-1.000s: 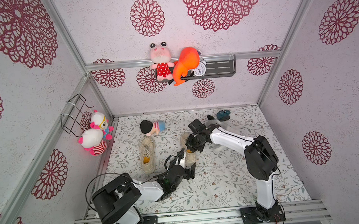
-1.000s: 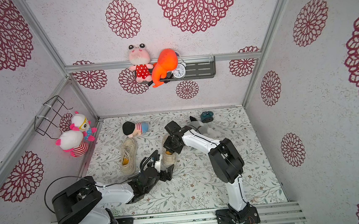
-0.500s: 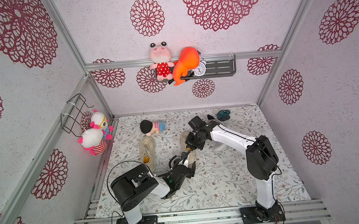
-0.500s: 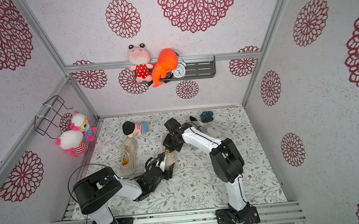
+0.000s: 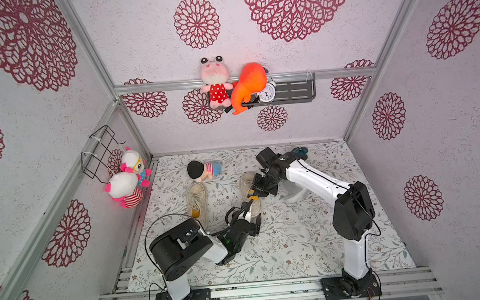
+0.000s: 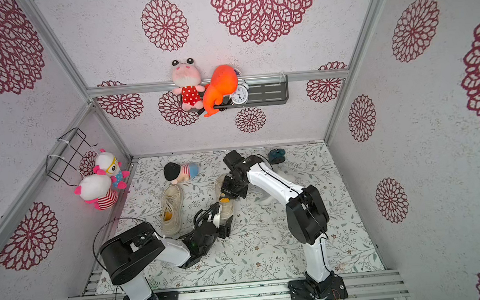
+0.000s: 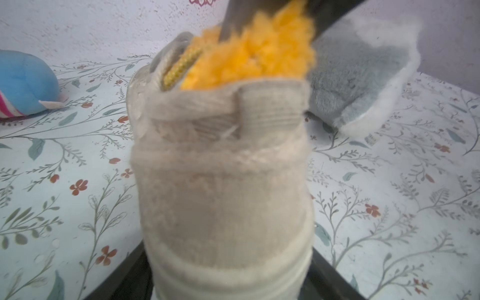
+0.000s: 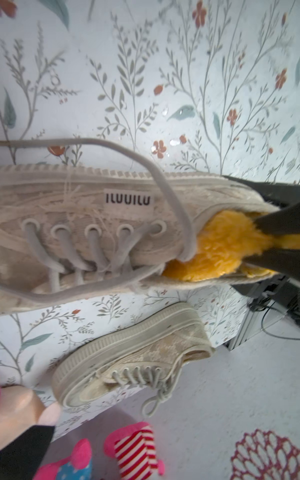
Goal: Remove the insole from the shoe
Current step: Remove the insole from the shoe, then place the insole at the center of the board.
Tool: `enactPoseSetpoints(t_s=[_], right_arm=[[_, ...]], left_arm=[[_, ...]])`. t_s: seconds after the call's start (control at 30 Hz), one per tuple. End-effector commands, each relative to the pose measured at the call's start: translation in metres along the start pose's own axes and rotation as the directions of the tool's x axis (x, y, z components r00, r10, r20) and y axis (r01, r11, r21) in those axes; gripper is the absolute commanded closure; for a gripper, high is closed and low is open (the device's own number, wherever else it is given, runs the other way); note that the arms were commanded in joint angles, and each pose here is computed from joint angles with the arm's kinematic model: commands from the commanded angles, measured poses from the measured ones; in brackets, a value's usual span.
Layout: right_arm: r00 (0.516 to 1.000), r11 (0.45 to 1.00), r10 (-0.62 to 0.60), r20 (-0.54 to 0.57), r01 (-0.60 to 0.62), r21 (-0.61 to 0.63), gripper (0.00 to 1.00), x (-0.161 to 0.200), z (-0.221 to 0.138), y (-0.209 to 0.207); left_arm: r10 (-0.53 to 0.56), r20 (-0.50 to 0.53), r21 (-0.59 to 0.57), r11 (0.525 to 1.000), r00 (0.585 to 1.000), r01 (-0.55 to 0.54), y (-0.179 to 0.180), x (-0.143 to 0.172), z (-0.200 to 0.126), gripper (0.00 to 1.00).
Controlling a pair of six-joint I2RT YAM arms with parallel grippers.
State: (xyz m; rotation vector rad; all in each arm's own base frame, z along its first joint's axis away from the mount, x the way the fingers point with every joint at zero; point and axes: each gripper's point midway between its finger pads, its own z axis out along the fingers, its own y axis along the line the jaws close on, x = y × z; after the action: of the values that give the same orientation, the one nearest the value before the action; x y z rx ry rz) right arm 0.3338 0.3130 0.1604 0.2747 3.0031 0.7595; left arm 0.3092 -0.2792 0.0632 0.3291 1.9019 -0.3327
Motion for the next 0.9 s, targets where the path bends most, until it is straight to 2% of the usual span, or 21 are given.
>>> enactPoseSetpoints(t_s=[0.0, 0.27, 0.47, 0.57, 0.7, 0.77, 0.87], right_arm=[[0.991, 0.994, -0.112, -0.066, 0.113, 0.005, 1.00, 0.025, -0.062, -0.011], [0.978, 0.988, -0.152, -0.145, 0.152, -0.013, 1.00, 0.054, -0.089, -0.016], [0.982, 0.989, -0.143, -0.125, 0.147, 0.030, 1.00, 0.062, -0.098, -0.033], [0.978, 0.975, -0.181, -0.099, 0.192, 0.110, 1.00, 0.067, -0.108, -0.054], [0.963, 0.928, -0.262, -0.066, 0.270, 0.258, 1.00, 0.084, -0.113, -0.102], [0.960, 0.916, -0.271, -0.071, 0.280, 0.287, 1.00, 0.099, -0.103, -0.123], [0.958, 0.914, -0.282, -0.058, 0.286, 0.288, 1.00, 0.115, -0.070, -0.143]], left_arm=[[-0.034, -0.093, -0.098, 0.995, 0.995, 0.025, 0.030, 0.027, 0.005, 0.44], [-0.056, -0.180, -0.093, 0.995, 0.982, 0.040, 0.027, 0.039, 0.016, 0.47], [-0.087, -0.208, -0.093, 0.993, 0.974, 0.069, 0.027, 0.043, 0.023, 0.47], [-0.082, -0.232, -0.041, 0.996, 0.969, 0.074, 0.015, 0.045, 0.027, 0.40], [-0.082, -0.260, 0.055, 0.994, 0.962, 0.100, -0.006, 0.042, 0.032, 0.24], [-0.082, -0.269, 0.089, 0.990, 0.960, 0.109, -0.013, 0.040, 0.031, 0.17], [-0.102, -0.274, 0.133, 0.981, 0.956, 0.142, -0.020, 0.034, 0.022, 0.07]])
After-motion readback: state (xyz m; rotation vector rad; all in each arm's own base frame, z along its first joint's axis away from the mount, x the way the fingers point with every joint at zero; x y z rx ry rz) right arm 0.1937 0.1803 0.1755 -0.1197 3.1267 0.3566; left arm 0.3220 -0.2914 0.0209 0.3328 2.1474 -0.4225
